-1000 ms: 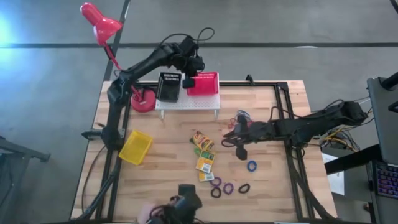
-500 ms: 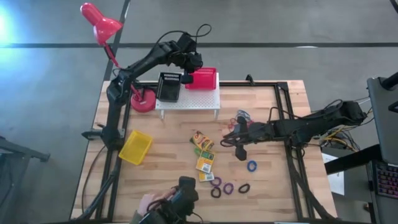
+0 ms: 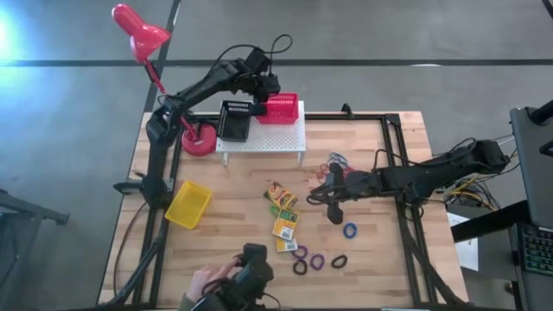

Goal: Pick & Place Office Desk Supplies
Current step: Put the yellow bin on the shelf

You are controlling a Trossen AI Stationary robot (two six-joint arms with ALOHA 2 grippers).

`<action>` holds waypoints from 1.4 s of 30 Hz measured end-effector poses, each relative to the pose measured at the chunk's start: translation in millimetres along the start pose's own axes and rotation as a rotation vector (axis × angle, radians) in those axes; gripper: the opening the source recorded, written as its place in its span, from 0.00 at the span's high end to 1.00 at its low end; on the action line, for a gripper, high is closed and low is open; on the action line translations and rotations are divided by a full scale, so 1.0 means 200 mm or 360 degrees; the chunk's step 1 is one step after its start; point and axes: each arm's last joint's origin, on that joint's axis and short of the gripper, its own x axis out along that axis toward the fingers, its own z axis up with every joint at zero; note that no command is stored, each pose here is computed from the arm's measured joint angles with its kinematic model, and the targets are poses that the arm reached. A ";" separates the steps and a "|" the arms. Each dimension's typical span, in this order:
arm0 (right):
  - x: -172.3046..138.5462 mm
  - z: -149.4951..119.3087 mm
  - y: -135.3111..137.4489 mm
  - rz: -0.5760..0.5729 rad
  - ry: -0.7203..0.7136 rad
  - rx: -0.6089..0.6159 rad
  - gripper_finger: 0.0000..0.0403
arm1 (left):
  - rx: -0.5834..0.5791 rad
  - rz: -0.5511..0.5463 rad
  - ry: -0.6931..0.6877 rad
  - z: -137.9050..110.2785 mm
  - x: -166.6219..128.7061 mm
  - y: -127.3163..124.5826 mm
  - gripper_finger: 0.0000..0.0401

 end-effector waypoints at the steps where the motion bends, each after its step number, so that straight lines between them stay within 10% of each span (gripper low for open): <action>1: 0.00 0.00 0.00 0.0000 -0.0001 0.0007 0.79 | 0.0000 0.0008 -0.0008 0.00 -0.02 0.00 0.71; 13: 0.02 0.03 0.01 0.0026 -0.0111 -0.0078 0.79 | -0.0265 0.0070 -0.0175 0.09 -0.53 -0.12 0.62; 26: 0.26 0.05 0.05 0.0047 -0.0416 -0.0463 0.79 | -0.0580 -0.0087 -0.0150 0.06 -1.12 -1.23 0.67; 32: 0.32 0.12 0.02 0.0133 -0.0417 -0.0510 0.79 | -0.1274 -0.0311 0.0011 -0.19 -1.15 -1.61 0.67; 42: 0.32 0.17 0.03 0.0285 -0.0442 -0.0473 0.79 | -0.2005 -0.0159 0.0658 -0.54 -0.84 -1.78 0.52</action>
